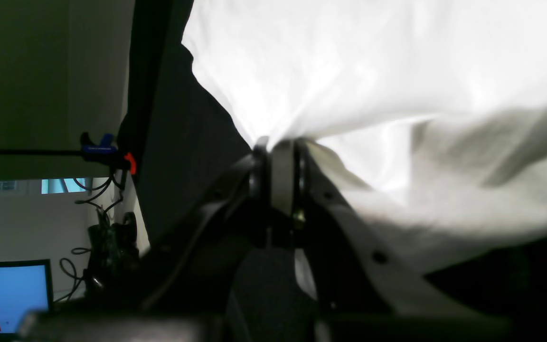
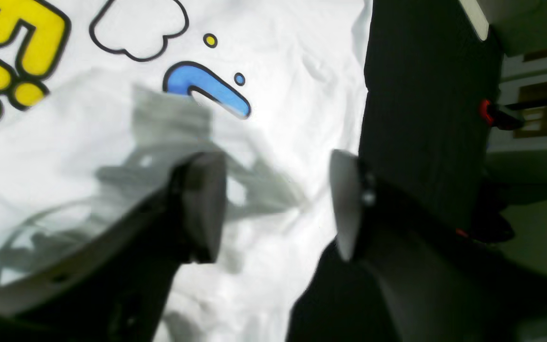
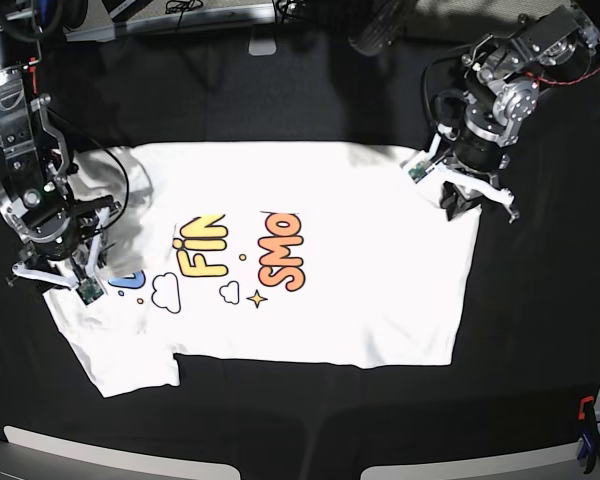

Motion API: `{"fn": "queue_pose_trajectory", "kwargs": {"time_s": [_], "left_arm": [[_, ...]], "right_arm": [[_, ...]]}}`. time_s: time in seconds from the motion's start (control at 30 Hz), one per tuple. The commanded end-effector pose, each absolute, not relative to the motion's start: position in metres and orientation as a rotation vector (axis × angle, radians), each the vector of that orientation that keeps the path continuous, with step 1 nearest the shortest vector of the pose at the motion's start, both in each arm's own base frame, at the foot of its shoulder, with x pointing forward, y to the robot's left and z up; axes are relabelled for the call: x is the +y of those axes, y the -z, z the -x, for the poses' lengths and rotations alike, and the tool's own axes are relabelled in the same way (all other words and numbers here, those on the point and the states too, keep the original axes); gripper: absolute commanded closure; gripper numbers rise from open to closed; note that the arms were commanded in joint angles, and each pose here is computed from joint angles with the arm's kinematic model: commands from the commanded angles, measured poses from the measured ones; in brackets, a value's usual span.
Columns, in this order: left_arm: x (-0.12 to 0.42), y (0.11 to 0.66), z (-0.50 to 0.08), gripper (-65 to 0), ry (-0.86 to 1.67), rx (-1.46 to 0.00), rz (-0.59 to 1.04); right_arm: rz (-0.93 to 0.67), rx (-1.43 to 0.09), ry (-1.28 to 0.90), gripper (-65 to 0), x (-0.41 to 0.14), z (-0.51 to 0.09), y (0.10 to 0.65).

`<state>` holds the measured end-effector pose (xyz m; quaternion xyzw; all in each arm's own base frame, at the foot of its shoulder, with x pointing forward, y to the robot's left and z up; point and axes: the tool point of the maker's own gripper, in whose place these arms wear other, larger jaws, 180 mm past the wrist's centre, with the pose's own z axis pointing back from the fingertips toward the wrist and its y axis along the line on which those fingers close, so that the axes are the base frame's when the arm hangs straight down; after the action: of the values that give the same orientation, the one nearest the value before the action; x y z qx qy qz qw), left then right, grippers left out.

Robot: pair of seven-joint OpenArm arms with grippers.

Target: Layout the t-shirt on the table in an organized manner, then fold the t-shirt properly

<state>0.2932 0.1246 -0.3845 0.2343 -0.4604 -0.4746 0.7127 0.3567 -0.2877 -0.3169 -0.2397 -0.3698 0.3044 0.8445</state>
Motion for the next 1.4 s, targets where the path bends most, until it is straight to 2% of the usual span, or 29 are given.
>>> {"fn": "queue_pose_trajectory", "kwargs": {"time_s": [0.0,0.13,0.4,0.43,0.5,0.53,0.8,1.0,1.07,1.17,1.3,1.37], "left_arm": [[0.126,0.372,-0.301,0.0,1.048,-1.064,-0.545],[0.127,0.372,-0.301,0.0,1.047,-1.062,-0.546],[0.129,0.373,-0.302,0.0,1.043,-1.053,-0.555],[0.130,0.373,-0.303,-3.0,1.040,-1.049,-0.559],[0.134,0.373,-0.306,-16.6,1.034,-1.039,-0.572],[0.138,0.374,-0.309,-18.4,1.031,-1.030,-0.584],[0.188,0.384,-0.331,-18.3,0.957,-0.875,-0.735],[0.192,0.383,-0.332,-18.3,0.935,-0.857,-0.746],[0.189,0.375,-0.332,-18.3,0.942,-0.889,-0.775],[0.172,0.335,-0.335,-18.3,0.905,-1.070,-0.850],[0.143,0.303,-0.326,-18.3,0.886,-1.195,-0.790],[0.137,0.304,-0.322,-18.3,0.884,-1.187,-0.748]], "right_arm": [[0.588,-0.834,-0.617,-34.3,-0.301,-0.368,0.293],[0.691,-0.852,-0.575,-34.3,-0.316,-0.371,0.281],[0.671,-0.818,-0.547,-34.3,-0.318,-0.366,0.286],[0.670,-0.803,-0.540,-34.3,-0.320,-0.364,0.288],[0.667,-0.780,-0.529,-34.3,-0.322,-0.362,0.291],[0.664,-0.775,-0.524,-34.3,-0.322,-0.361,0.292],[0.660,-0.773,-0.523,-34.3,-0.322,-0.361,0.292],[0.636,-0.748,-0.515,-34.2,-0.321,-0.357,0.297],[0.631,-0.733,-0.524,-34.3,-0.321,-0.356,0.300],[0.633,-0.730,-0.524,-34.2,-0.321,-0.355,0.300],[0.634,-0.724,-0.522,-34.2,-0.322,-0.355,0.300],[0.636,-0.717,-0.520,-34.3,-0.322,-0.354,0.301]]}}
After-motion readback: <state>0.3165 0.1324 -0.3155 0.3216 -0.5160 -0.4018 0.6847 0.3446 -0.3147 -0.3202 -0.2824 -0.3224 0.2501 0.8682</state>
